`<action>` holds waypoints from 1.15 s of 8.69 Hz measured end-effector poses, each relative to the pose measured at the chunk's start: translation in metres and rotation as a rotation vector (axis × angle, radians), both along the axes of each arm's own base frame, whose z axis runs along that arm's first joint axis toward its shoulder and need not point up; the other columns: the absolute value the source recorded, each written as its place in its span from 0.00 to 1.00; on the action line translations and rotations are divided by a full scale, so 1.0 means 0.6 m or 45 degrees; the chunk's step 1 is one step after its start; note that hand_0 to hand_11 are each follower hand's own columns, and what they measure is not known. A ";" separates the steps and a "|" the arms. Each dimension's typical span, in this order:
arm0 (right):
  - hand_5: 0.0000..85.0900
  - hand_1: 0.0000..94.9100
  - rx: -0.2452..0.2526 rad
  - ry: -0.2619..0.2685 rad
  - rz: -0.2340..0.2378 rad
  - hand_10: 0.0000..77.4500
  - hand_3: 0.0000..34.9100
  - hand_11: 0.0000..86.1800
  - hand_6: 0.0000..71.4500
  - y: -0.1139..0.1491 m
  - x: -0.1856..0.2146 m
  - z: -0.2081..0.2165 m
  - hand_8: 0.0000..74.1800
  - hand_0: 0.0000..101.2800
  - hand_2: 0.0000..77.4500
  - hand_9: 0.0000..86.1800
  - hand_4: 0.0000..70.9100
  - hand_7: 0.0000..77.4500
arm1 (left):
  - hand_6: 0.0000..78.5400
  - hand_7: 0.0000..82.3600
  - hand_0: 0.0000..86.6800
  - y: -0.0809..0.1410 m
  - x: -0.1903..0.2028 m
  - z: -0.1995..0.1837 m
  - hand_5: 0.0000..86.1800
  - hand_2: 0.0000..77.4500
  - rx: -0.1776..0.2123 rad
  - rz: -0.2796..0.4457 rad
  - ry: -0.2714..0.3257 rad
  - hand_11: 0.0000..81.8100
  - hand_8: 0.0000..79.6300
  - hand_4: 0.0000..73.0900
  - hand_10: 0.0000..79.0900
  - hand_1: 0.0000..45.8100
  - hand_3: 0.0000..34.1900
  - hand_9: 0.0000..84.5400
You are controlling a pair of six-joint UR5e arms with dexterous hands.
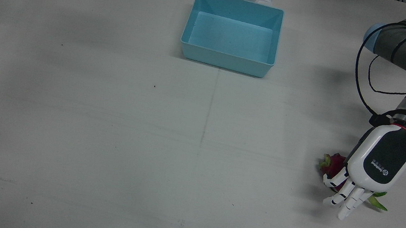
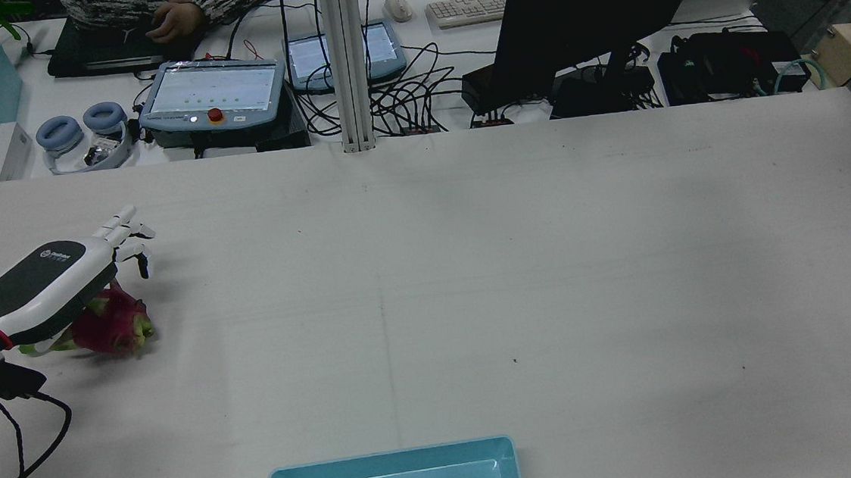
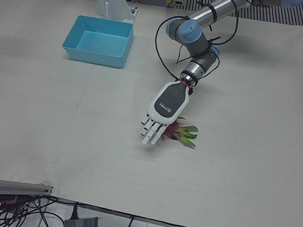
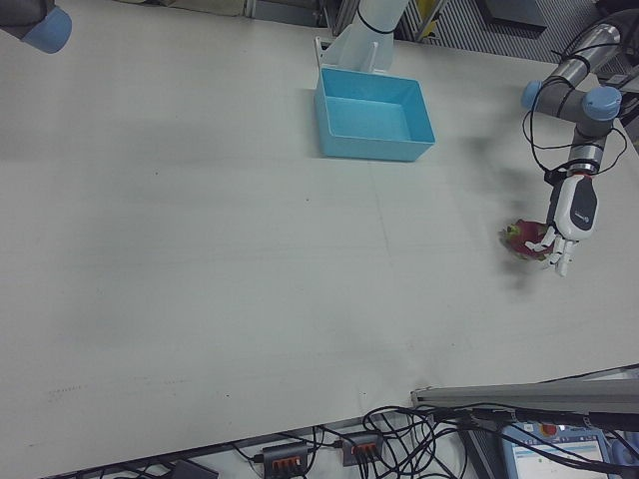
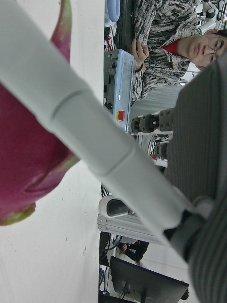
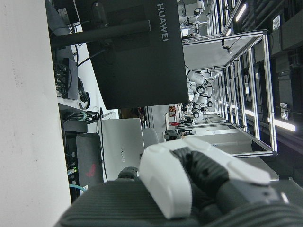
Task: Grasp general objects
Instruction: 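Close the left hand's fingers around the dragon fruit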
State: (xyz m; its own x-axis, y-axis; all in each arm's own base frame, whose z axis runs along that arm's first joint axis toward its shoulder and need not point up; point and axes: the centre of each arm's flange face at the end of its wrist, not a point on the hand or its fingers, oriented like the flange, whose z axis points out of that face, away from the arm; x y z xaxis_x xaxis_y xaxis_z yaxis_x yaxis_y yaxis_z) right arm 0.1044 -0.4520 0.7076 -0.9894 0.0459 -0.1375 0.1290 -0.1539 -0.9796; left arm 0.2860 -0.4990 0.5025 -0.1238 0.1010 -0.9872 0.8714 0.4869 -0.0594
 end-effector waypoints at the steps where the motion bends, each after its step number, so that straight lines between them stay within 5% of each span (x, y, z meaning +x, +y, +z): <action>1: 0.00 1.00 0.000 0.000 0.000 0.00 0.00 0.01 0.00 0.000 0.000 0.000 0.00 0.00 1.00 0.01 0.00 0.00 | 0.01 0.40 0.93 -0.007 0.008 0.000 0.60 0.01 -0.003 0.000 -0.006 0.01 0.02 0.13 0.33 0.00 0.08 0.06; 4: 0.00 1.00 0.000 0.000 0.000 0.00 0.00 0.01 0.00 0.000 0.000 0.000 0.00 0.00 1.00 0.01 0.00 0.00 | 0.01 0.32 0.92 -0.011 0.015 0.003 0.07 0.00 -0.003 0.000 -0.027 0.01 0.02 0.13 0.32 0.00 0.46 0.05; 6: 0.00 1.00 0.000 0.000 0.000 0.00 0.00 0.01 0.00 0.000 0.000 0.000 0.00 0.00 1.00 0.01 0.00 0.00 | 0.01 0.40 0.93 -0.009 0.014 0.004 0.03 0.01 -0.004 0.001 -0.064 0.01 0.02 0.14 0.32 0.00 0.59 0.05; 10: 0.00 1.00 0.000 0.000 0.000 0.00 0.00 0.01 0.00 0.000 0.000 0.000 0.00 0.00 1.00 0.01 0.00 0.00 | 0.01 0.40 0.93 0.009 0.038 0.013 0.03 0.01 -0.015 0.039 -0.119 0.01 0.02 0.14 0.32 0.00 0.47 0.05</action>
State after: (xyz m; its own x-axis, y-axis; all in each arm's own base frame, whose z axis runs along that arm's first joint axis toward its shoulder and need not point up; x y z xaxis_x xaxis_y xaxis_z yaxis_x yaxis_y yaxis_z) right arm 0.1044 -0.4520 0.7076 -0.9894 0.0459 -0.1375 0.1290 -0.1538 -0.9796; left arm 0.3087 -0.4938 0.5104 -0.0341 0.0869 -0.9956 0.8581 0.5133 0.0154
